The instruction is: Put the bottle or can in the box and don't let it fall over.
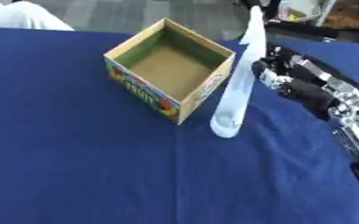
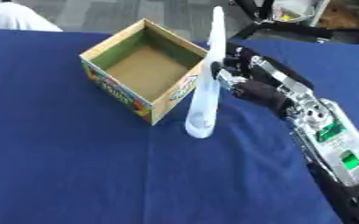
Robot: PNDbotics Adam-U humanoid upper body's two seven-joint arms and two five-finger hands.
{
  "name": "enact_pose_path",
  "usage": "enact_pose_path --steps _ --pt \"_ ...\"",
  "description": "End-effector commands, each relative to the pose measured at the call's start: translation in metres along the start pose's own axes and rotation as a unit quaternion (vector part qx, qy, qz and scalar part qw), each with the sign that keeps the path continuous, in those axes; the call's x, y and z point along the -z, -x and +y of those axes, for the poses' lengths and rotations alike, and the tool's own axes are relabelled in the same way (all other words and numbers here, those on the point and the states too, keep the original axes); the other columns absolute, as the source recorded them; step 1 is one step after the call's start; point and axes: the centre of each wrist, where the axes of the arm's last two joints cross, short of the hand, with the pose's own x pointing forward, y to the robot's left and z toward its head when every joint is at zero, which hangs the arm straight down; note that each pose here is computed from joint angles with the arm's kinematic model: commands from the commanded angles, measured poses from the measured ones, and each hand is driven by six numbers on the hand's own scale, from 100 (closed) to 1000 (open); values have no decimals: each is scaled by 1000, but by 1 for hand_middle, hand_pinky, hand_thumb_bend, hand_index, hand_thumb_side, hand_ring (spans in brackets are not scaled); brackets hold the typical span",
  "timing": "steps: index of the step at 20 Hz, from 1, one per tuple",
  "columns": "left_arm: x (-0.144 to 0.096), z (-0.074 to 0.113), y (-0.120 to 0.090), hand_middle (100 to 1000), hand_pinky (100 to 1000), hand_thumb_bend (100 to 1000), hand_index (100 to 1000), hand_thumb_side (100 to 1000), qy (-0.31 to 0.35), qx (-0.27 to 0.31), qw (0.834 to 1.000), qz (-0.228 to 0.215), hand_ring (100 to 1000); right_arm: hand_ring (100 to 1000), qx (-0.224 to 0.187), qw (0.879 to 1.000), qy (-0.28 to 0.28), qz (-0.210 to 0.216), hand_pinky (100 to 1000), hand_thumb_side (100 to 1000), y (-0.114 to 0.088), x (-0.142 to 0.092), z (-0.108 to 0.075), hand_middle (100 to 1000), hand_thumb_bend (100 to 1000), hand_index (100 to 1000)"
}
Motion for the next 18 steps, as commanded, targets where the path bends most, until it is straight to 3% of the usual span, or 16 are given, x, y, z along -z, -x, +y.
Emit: enact_pose_path --steps 1,18 --pt "7 -1 -10 1000 925 385 821 636 13 10 1000 -15 1000 1000 -13 1000 -2 -11 1000 499 -8 1 -3 1000 100 1000" --pt "11 -3 -17 1000 926 391 818 624 -8 4 999 -37 1000 1000 -12 1000 -4 -13 1000 502 -14 14 -9 1000 100 1000"
